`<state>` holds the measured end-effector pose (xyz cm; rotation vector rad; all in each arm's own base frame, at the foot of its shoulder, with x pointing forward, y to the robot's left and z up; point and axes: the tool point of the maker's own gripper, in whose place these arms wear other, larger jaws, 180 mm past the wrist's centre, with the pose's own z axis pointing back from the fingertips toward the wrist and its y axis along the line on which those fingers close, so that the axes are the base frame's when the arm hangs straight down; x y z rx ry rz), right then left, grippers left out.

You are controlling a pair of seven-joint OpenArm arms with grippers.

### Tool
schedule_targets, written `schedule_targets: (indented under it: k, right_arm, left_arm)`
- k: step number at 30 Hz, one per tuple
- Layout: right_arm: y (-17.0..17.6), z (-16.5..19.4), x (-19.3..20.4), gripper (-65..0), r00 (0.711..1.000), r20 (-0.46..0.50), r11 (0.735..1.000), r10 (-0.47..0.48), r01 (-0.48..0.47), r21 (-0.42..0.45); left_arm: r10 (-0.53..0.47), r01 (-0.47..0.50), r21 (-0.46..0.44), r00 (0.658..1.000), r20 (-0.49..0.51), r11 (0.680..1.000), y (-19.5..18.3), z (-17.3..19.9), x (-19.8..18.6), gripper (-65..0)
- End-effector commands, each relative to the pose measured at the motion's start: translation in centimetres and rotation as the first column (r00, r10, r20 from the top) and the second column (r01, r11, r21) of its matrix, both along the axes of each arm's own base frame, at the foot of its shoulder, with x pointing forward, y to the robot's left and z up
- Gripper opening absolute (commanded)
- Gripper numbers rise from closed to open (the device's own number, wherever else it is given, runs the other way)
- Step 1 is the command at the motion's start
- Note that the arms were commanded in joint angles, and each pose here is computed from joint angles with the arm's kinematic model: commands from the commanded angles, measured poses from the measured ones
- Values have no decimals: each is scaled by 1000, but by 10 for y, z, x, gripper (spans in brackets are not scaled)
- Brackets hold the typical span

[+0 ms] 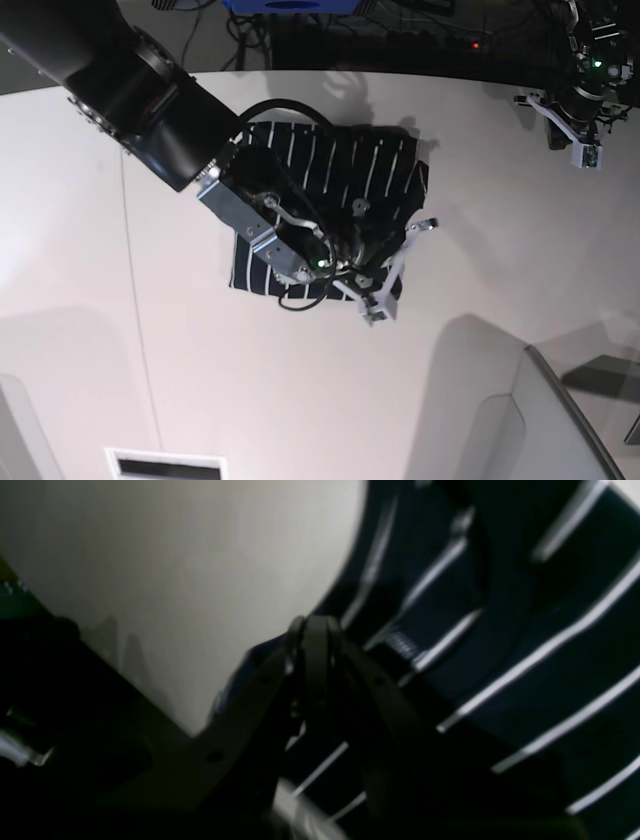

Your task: Layout the t-shirt on the table in an organized manner, then fold the t-shirt properly

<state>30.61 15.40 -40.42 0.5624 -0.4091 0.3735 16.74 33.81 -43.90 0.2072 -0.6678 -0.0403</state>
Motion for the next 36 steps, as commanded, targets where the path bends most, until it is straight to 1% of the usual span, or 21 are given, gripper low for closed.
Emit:
schedule_targets:
  k: [1,2,4,5,6,8,9,13,15,18,19,22,25,26,27,29,31,32,33,34,36]
  right_arm:
    - [10,25,2,-650,999,40,998,32,-34,50]
    - [1,26,-5,-650,999,30,999,33,-34,39]
    - [-15,36,-17,-644,1000,22,1000,-8,8,18]
    - [-23,37,-23,-642,999,36,999,-31,32,-16]
    - [-28,39,-30,-641,997,62,998,-34,38,-55]
    - [-28,36,-46,-641,996,84,992,-5,16,-129]
    - [-27,32,-56,-641,997,75,987,19,-7,-163]
    - [-9,28,-86,-641,996,28,973,90,-81,-215]
    - [6,31,-103,-641,990,21,965,139,-131,-229]
    - [14,32,-118,-645,986,-19,957,167,-166,-237]
    - [14,33,-118,-645,986,-19,958,164,-164,-233]
    - [16,35,-108,-642,990,34,969,137,-127,-210]
    - [17,35,-108,-638,997,27,978,77,-70,-199]
    - [18,35,-109,-620,997,27,978,71,-64,-196]
    - [22,38,-109,-588,997,31,980,72,-65,-187]
    - [25,37,-109,-489,997,27,980,73,-66,-188]
    - [26,33,-108,-377,997,21,977,70,-65,-202]
    - [27,32,-106,-335,997,30,977,66,-59,-205]
    - [26,33,-99,-300,996,65,978,56,-41,-205]
    - [26,35,-92,-281,992,112,978,48,-24,-206]
    - [29,34,-90,-243,974,209,971,86,-35,-236]
  left_arm:
    - [-7,7,17,999,31,1000,6,9,6,-650]
    - [-7,7,17,999,31,1000,6,9,6,-650]
    - [-7,7,17,1000,29,1000,6,9,5,-650]
    - [-8,8,15,1000,30,1000,5,9,5,-650]
    - [-7,7,14,1000,28,1000,5,8,5,-650]
    - [-7,7,14,999,31,1000,5,9,6,-650]
    - [-7,7,14,999,31,1000,5,9,6,-650]
    - [-16,16,11,999,48,1000,1,12,15,-650]
    - [-28,28,6,999,39,1000,-3,9,15,-650]
    - [-44,44,0,998,40,999,-9,8,17,-650]
    - [-48,48,-2,998,39,999,-10,8,17,-650]
    - [-53,54,-6,998,36,999,-13,6,18,-650]
    - [-50,50,-6,998,34,999,-12,6,16,-650]
    - [-47,47,-5,998,33,999,-11,6,15,-650]
    - [-43,43,-5,999,31,999,-10,5,14,-650]
    - [-42,42,-3,999,31,999,-9,5,14,-650]
    - [-43,43,2,999,30,999,-8,6,14,-650]
    - [-44,44,4,999,31,999,-8,6,14,-650]
    - [-44,44,4,999,31,999,-8,6,14,-650]
    - [-45,45,5,999,30,999,-7,7,14,-650]
    - [-44,44,7,999,27,999,-6,6,13,-650]
